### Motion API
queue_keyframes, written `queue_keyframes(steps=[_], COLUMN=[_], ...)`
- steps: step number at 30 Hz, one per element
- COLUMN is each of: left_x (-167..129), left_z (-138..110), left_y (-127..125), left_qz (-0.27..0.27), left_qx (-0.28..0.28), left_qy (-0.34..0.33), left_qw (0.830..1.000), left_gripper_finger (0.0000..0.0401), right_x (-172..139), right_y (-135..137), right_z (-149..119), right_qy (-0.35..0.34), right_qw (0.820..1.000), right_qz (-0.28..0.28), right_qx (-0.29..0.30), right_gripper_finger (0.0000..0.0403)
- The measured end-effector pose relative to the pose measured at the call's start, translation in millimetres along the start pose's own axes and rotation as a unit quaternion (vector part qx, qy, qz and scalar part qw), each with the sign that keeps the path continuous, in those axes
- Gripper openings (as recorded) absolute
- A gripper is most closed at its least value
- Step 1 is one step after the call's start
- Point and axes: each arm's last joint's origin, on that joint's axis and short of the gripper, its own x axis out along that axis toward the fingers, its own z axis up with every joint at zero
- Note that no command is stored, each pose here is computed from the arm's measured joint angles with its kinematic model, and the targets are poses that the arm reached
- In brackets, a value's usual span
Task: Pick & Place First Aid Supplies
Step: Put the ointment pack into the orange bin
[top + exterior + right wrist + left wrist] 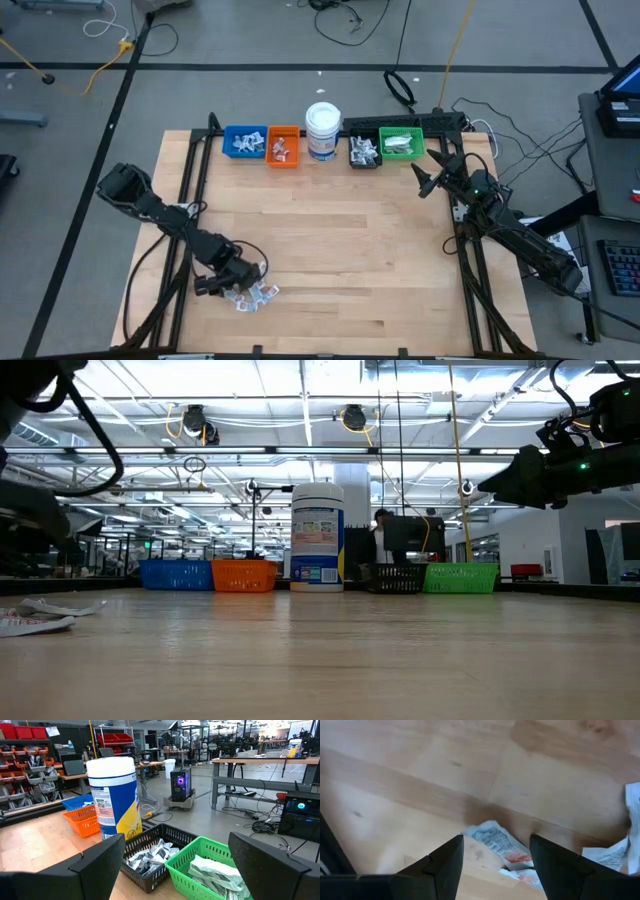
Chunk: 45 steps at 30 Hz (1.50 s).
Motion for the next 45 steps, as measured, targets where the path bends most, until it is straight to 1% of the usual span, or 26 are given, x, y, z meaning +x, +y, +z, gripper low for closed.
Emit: queue_keyframes(steps=[4, 7, 10, 18, 20, 23, 27, 29, 33, 36, 38, 40, 42, 45], left_x=[3.8, 4.1, 4.3, 2.4, 1.5, -2.0, -12.5, -20.2, -39.0, -52.4, -61.6, -73.6, -86.4, -111.3], left_z=[-1.1, -0.7, -0.2, 3.5, 6.2, 11.2, 20.8, 27.1, 34.5, 42.4, 48.8, 55.8, 65.5, 82.6], left_y=[1.7, 1.6, 1.1, -3.5, -4.3, -3.8, -0.9, 1.4, 3.2, 5.4, 7.1, 6.3, 2.9, -5.1], left_qz=[0.000, -0.006, -0.013, -0.021, -0.021, -0.015, -0.012, -0.018, -0.043, -0.049, -0.044, -0.028, -0.012, -0.005], left_qx=[0.019, 0.032, 0.047, 0.092, 0.108, 0.120, 0.158, 0.170, 0.213, 0.238, 0.243, 0.237, 0.232, 0.225], left_qy=[0.001, -0.004, -0.010, -0.016, -0.026, -0.043, -0.073, -0.098, -0.113, -0.122, -0.129, -0.138, -0.146, -0.155], left_qw=[1.000, 0.999, 0.999, 0.995, 0.994, 0.992, 0.985, 0.980, 0.970, 0.962, 0.960, 0.961, 0.962, 0.962], left_gripper_finger=[0.0230, 0.0207, 0.0165, 0.0031, 0.0010, 0.0012, 0.0005, 0.0006, 0.0003, 0.0004, 0.0003, 0.0003, 0.0002, 0.0002], right_x=[0.0, 0.0, 0.0, 0.0, 0.0, 0.0, 0.0, 0.0, 0.0, 0.0, 0.0, 0.0, 0.0, 0.0], right_y=[0.0, 0.0, 0.0, 0.0, 0.0, 0.0, 0.0, 0.0, 0.0, 0.0, 0.0, 0.0, 0.0, 0.0], right_z=[0.0, 0.0, 0.0, 0.0, 0.0, 0.0, 0.0, 0.0, 0.0, 0.0, 0.0, 0.0, 0.0, 0.0], right_qy=[0.000, 0.000, 0.000, 0.000, 0.000, 0.000, 0.000, 0.000, 0.000, 0.000, 0.000, 0.000, 0.000, 0.000], right_qw=[1.000, 1.000, 1.000, 1.000, 1.000, 1.000, 1.000, 1.000, 1.000, 1.000, 1.000, 1.000, 1.000, 1.000], right_qz=[0.000, 0.000, 0.000, 0.000, 0.000, 0.000, 0.000, 0.000, 0.000, 0.000, 0.000, 0.000, 0.000, 0.000], right_qx=[0.000, 0.000, 0.000, 0.000, 0.000, 0.000, 0.000, 0.000, 0.000, 0.000, 0.000, 0.000, 0.000, 0.000], right_gripper_finger=[0.0352, 0.0352, 0.0352, 0.0352, 0.0352, 0.0352, 0.0352, 0.0352, 0.0352, 0.0352, 0.0352, 0.0352, 0.0352, 0.0352])
